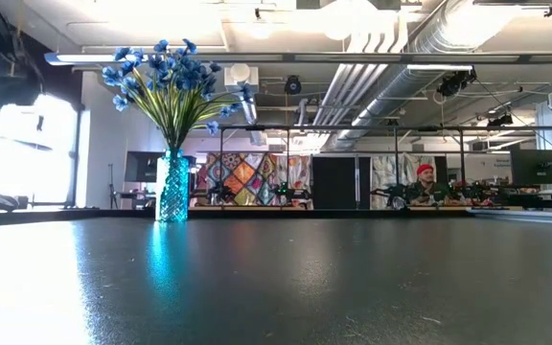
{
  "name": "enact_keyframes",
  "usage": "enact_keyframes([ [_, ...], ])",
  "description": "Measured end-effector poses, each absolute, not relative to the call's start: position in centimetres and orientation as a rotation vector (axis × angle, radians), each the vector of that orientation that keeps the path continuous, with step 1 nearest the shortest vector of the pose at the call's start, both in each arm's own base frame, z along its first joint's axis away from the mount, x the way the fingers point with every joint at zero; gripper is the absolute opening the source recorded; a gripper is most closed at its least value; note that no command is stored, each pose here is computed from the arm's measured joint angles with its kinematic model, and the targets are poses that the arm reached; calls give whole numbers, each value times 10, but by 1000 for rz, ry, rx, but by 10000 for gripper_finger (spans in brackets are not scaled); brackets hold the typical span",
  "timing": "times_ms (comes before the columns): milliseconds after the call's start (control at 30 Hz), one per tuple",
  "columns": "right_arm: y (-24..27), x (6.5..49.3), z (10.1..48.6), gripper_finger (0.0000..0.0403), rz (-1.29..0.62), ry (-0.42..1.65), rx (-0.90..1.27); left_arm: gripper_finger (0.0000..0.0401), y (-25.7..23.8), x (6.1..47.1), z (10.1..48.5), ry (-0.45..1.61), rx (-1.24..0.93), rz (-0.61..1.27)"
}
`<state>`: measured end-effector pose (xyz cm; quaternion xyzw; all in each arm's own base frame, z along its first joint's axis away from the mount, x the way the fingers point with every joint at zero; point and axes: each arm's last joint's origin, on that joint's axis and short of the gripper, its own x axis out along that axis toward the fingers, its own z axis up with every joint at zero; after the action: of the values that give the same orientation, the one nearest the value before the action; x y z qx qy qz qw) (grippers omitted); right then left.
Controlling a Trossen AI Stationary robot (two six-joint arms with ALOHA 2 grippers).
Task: Sort flowers into vase by color
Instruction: Return to Home Position
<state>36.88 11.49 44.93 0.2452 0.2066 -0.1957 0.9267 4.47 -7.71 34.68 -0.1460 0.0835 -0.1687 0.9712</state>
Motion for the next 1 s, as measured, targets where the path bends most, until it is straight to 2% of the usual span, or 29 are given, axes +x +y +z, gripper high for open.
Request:
enact_keyframes([
  [167, 116, 381, 408, 20, -469, 529, 454, 193, -52, 40, 352, 86, -250, -250],
  [233, 116, 386, 393, 6, -474, 547, 472, 173, -44, 39, 352, 68, -241, -191],
  [333, 118, 393, 379, 10, -451, 515, 499, 140, -32, 36, 345, 73, -244, -110],
  [533, 133, 389, 381, 2, -321, 373, 464, 79, -5, 30, 332, 84, -222, -52],
  [767, 113, 343, 380, 0, -376, 295, 434, 39, 23, 22, 329, 42, -240, -41],
  [1000, 73, 293, 352, 0, -190, 84, 329, 24, 25, 23, 321, 29, -228, -11],
])
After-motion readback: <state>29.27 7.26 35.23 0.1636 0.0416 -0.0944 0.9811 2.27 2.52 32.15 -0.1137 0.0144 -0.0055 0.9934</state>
